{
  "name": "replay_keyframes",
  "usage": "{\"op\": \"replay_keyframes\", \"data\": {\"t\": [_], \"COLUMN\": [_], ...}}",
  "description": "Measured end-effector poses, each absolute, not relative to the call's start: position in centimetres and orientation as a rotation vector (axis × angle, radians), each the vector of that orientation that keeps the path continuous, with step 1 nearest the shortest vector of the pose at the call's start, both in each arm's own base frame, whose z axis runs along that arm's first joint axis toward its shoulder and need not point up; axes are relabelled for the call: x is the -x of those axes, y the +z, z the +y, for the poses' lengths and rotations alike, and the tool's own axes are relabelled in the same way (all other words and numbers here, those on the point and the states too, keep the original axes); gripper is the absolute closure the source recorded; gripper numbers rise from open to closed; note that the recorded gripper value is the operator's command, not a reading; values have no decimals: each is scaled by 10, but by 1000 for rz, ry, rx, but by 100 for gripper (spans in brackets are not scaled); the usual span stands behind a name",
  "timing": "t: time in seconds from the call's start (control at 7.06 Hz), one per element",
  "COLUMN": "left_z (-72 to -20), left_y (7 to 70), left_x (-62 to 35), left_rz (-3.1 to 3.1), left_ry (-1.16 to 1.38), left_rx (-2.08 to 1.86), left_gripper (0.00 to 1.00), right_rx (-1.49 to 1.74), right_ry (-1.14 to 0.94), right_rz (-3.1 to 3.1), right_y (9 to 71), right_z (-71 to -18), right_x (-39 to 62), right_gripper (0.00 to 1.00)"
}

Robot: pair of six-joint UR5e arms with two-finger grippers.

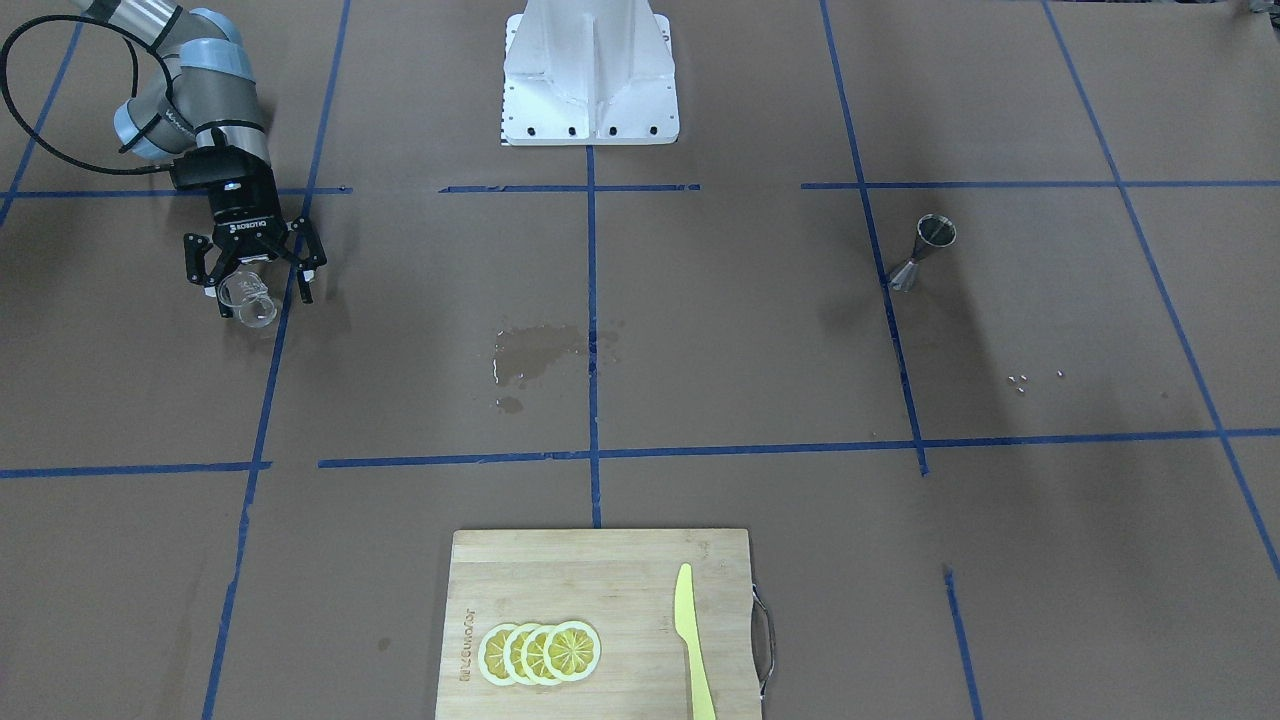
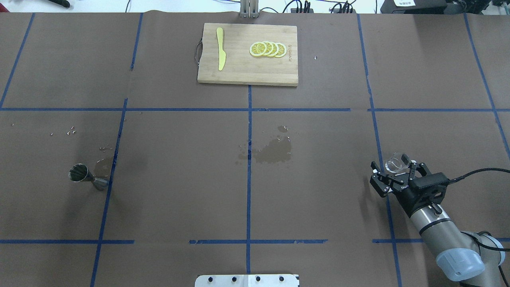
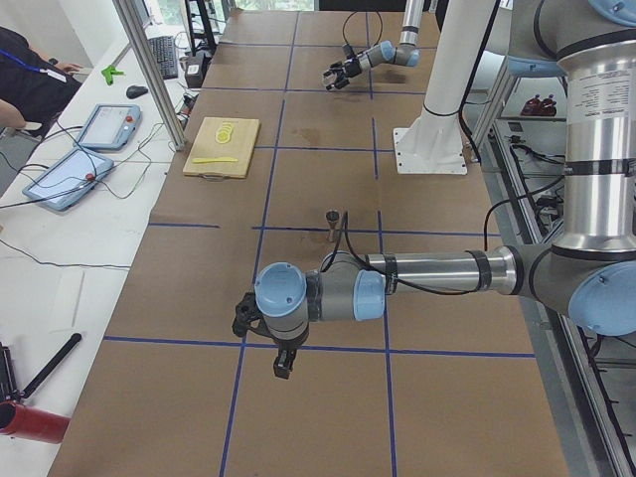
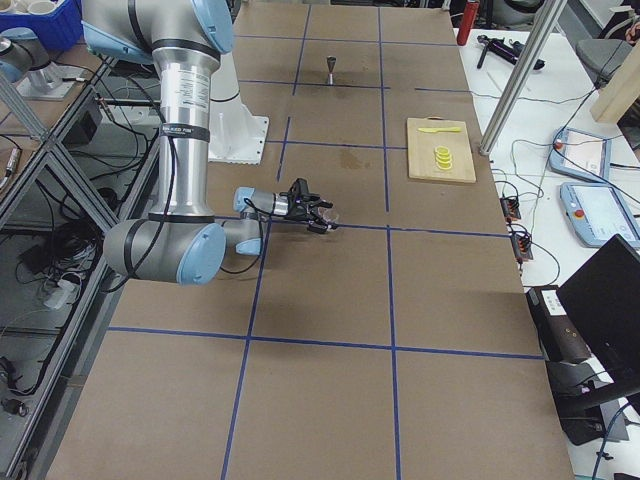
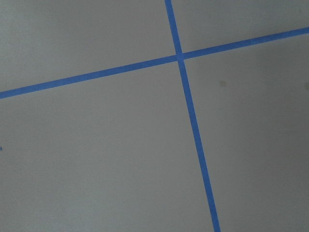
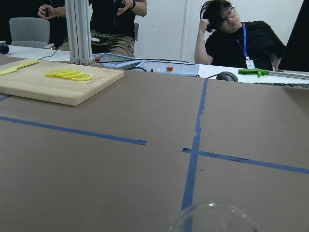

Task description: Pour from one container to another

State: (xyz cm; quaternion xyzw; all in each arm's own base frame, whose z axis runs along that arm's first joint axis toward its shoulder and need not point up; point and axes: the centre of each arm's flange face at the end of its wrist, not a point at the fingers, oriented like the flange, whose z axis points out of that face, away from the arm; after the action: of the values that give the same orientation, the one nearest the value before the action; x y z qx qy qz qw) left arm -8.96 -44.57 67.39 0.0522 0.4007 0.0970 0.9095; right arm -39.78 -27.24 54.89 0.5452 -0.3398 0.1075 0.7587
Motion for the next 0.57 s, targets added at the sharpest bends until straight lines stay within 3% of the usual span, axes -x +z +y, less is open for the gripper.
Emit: {"op": "replay_keyframes", "data": {"t": [0.57], "left_z": [-446], "left_y": [673], "left_x": [90], "left_rz": [826], "left_ry": [200], "left_rx": [-108], "left_gripper": [0], "right_rx": [-1196], "right_ry": [260], "right_rz": [-775], "right_y": [531], "right_z": [-276], "right_x": [419], "right_gripper": [0]}}
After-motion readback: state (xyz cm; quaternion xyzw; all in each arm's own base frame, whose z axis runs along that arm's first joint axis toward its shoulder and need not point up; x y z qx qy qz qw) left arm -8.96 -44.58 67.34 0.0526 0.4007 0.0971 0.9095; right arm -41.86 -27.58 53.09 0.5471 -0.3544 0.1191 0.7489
